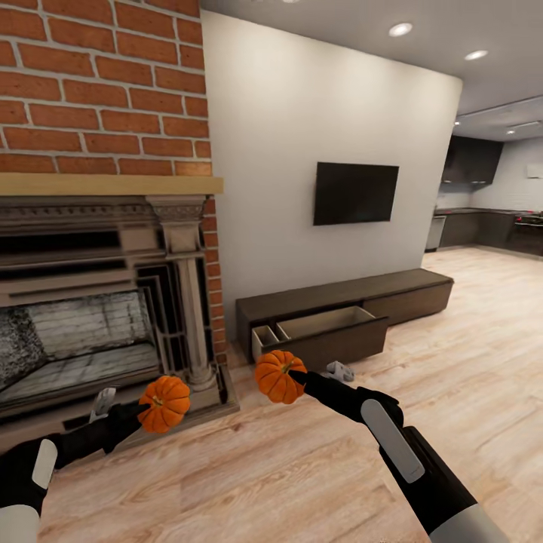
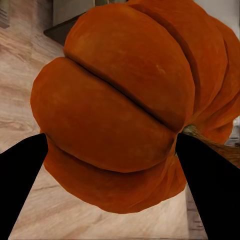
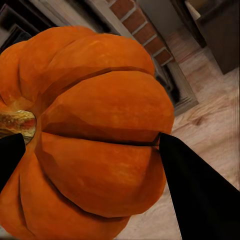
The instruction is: Place each of the two pumpkins and all three candles from the living room inside a cabinet in the living room (use any cabinet), then make sure every cabinet is closed, and position the cauldron so it is next to a table in the living room.
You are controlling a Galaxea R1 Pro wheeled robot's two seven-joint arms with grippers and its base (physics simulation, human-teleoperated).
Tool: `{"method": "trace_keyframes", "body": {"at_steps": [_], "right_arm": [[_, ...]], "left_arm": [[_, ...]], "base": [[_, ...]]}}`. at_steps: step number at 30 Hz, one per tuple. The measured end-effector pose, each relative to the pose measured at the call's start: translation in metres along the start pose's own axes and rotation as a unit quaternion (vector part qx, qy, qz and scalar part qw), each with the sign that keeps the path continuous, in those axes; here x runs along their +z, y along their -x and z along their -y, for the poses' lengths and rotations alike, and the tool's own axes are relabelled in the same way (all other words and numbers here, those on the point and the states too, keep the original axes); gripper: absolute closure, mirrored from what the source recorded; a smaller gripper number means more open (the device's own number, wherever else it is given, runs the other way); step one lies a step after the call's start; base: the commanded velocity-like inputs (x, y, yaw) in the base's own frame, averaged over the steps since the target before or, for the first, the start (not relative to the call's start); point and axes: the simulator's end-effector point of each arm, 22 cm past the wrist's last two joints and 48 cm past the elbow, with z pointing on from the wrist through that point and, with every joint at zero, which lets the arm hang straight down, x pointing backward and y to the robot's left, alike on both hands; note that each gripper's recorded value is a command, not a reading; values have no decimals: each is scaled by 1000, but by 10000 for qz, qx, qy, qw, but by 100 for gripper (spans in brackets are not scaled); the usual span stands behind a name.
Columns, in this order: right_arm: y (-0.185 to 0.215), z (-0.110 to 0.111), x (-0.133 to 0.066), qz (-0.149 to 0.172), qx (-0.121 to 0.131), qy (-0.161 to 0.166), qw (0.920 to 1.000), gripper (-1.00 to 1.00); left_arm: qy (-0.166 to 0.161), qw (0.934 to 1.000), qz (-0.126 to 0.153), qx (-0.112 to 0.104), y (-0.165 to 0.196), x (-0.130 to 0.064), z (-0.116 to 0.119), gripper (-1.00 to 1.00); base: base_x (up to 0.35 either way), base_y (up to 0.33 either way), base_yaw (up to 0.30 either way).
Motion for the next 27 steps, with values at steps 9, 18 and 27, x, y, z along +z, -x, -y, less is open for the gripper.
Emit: {"method": "trace_keyframes", "body": {"at_steps": [9, 18, 27], "right_arm": [[16, 5, -8, 142, 76, -15, 9999, 100], [36, 13, -17, 378, 259, -51, 9989, 100], [39, 8, -19, 418, 248, -10, 9988, 100]], "left_arm": [[-37, 10000, 3, 27, 0, 0, 5, 100], [-67, 10000, 21, 48, 1, -2, 9, 100], [-102, 9999, 46, 70, 2, -4, 13, 100]], "base": [[0, 0, -243], [0, 0, -243], [0, 0, -243]]}}
